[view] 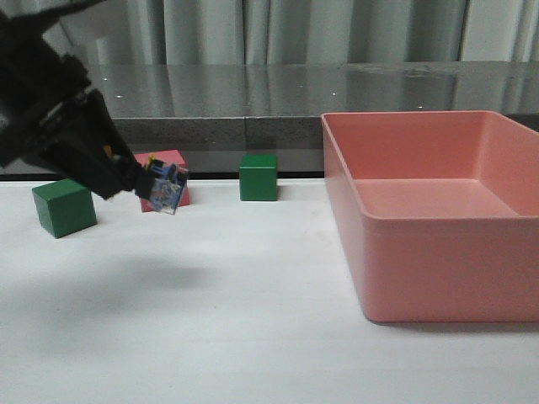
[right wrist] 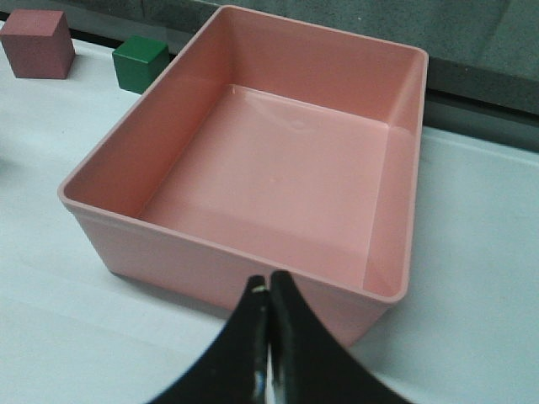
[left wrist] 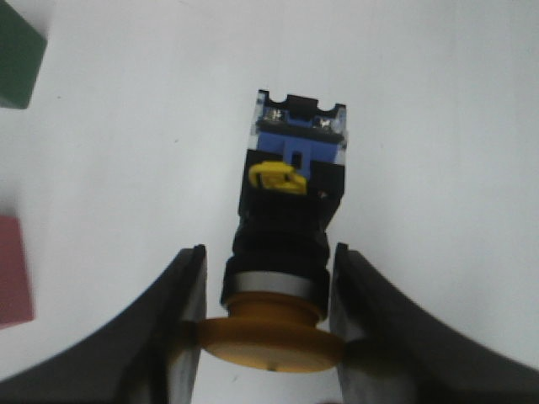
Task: Place and stand button with both arms
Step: 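Lift the button with the left gripper and rotate it cap-up, then lower the button upright onto the table and open the left gripper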
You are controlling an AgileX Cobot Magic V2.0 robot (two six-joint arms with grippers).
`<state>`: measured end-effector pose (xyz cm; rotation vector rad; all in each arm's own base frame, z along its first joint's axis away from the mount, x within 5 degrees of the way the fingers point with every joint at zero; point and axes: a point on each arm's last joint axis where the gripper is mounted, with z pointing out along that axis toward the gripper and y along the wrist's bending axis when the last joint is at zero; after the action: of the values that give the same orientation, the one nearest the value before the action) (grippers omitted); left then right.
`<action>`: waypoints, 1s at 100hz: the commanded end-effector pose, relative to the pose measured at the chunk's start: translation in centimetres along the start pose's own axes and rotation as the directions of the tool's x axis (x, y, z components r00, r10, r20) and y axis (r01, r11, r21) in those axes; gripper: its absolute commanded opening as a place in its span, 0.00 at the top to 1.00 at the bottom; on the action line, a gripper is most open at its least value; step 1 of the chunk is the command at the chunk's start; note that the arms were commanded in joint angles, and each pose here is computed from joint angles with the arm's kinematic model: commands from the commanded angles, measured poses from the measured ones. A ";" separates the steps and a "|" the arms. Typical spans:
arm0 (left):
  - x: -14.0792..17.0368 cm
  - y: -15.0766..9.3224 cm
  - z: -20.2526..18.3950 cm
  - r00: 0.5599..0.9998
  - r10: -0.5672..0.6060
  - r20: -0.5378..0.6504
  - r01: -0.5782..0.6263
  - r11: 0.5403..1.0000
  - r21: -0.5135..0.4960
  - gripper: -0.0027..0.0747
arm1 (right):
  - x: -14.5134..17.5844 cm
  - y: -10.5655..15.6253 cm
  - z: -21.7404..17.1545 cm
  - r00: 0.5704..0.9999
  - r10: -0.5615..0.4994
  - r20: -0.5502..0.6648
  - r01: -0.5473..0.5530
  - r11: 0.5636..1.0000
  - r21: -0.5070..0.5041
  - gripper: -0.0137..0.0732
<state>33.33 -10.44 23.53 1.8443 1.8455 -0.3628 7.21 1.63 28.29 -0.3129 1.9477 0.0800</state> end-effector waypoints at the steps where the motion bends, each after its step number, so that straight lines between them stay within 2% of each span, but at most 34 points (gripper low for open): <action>1: -3.6 0.0 -4.3 0.991 0.023 -0.130 -0.036 0.994 -0.102 0.99 | -1.4 -0.2 -0.3 0.996 -0.007 0.090 0.005 1.000 0.019 0.91; 8: -5.2 0.0 -5.3 0.961 0.047 -0.274 -0.083 0.989 -0.121 0.99 | -1.4 -0.2 -0.3 0.996 -0.007 0.090 0.005 1.000 0.019 0.91; 13: -5.9 0.0 -5.7 0.922 0.069 -0.381 -0.130 0.982 -0.135 0.99 | -1.4 -0.2 -0.3 0.996 -0.007 0.090 0.005 1.000 0.019 0.91; 25: -7.4 -0.3 -5.4 0.836 0.097 -0.540 -0.216 0.963 -0.161 0.99 | -1.4 -0.2 -0.3 0.996 -0.007 0.090 0.005 1.000 0.019 0.91; 34: -7.6 -0.6 -4.4 0.766 0.140 -0.628 -0.267 0.957 -0.112 0.99 | -1.4 -0.2 -0.3 0.996 -0.007 0.090 0.005 1.000 0.019 0.91; 45: -7.5 -0.5 -2.7 0.706 0.157 -0.690 -0.276 0.959 -0.063 0.99 | -1.4 -0.2 -0.3 0.996 -0.007 0.088 0.005 1.000 0.019 0.91; 66: -6.9 0.2 0.2 0.622 0.084 -0.779 -0.252 0.963 -0.097 0.99 | -1.4 -0.2 -0.3 0.996 -0.007 0.087 0.005 1.000 0.019 0.91; 74: -6.8 0.3 1.4 0.607 0.068 -0.792 -0.240 0.966 -0.100 0.99 | -1.4 -0.2 -0.3 0.996 -0.007 0.086 0.005 1.000 0.019 0.91; 100: -7.0 -0.3 4.5 0.573 0.132 -0.809 -0.251 0.968 -0.021 0.99 | -1.3 -0.2 -0.3 0.997 -0.007 0.083 0.005 1.000 0.018 0.91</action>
<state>33.58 -18.31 21.01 2.3415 2.1151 0.7646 7.21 1.63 28.29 -0.3129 1.9477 0.0800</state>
